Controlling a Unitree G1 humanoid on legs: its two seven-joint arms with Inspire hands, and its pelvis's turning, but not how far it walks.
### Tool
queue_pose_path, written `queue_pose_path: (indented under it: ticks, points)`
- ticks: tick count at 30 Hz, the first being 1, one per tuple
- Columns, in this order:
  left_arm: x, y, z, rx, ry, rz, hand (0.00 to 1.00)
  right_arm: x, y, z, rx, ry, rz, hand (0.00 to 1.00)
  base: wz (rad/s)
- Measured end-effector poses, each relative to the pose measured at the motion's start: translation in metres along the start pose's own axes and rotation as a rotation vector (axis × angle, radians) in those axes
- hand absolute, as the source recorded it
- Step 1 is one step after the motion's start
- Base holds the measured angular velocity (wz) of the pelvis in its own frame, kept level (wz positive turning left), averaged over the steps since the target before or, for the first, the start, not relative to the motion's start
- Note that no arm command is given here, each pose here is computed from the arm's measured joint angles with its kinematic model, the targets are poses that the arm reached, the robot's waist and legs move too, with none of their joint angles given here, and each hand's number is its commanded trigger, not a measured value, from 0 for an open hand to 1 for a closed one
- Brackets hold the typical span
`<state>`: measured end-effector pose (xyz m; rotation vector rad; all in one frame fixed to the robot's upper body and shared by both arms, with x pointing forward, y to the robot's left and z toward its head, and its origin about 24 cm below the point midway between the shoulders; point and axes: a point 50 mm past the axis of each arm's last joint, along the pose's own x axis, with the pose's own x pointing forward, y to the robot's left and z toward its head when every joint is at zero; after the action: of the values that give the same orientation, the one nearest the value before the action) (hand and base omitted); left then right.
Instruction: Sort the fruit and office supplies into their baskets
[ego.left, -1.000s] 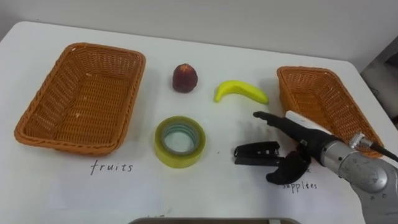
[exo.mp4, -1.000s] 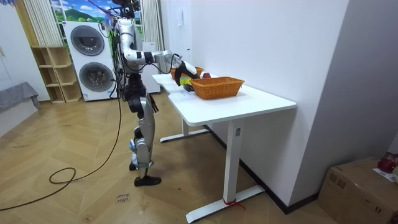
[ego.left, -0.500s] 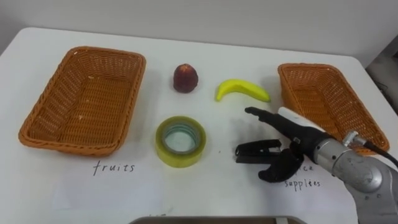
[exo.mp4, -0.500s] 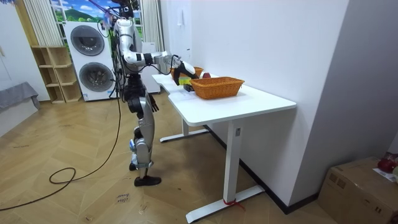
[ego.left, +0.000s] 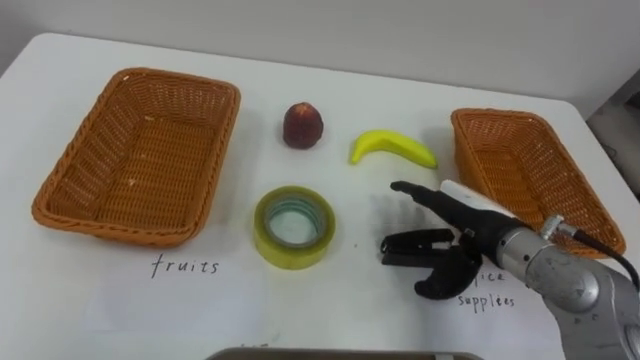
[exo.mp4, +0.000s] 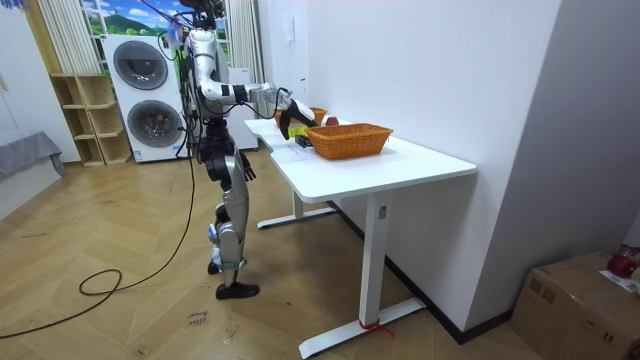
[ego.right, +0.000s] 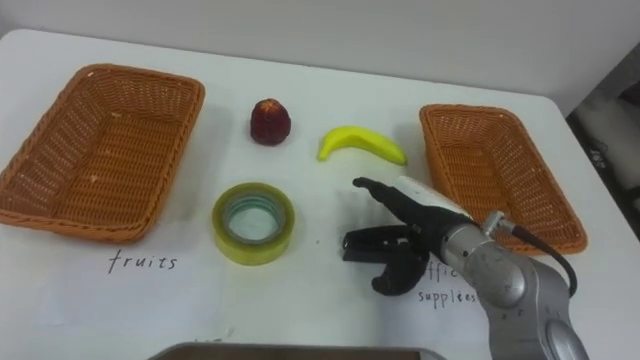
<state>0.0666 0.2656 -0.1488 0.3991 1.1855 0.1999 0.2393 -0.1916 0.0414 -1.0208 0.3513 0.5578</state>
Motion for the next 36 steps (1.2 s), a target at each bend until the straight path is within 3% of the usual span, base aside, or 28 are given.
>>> queue_pose_path:
  ticks: [36]
  points:
    - [0.0001,-0.0009,0.0003,-0.008,0.004,0.017,0.0,0.0041,0.0078,0.0005,-0.11,0.105,0.055,0.0,0.0]
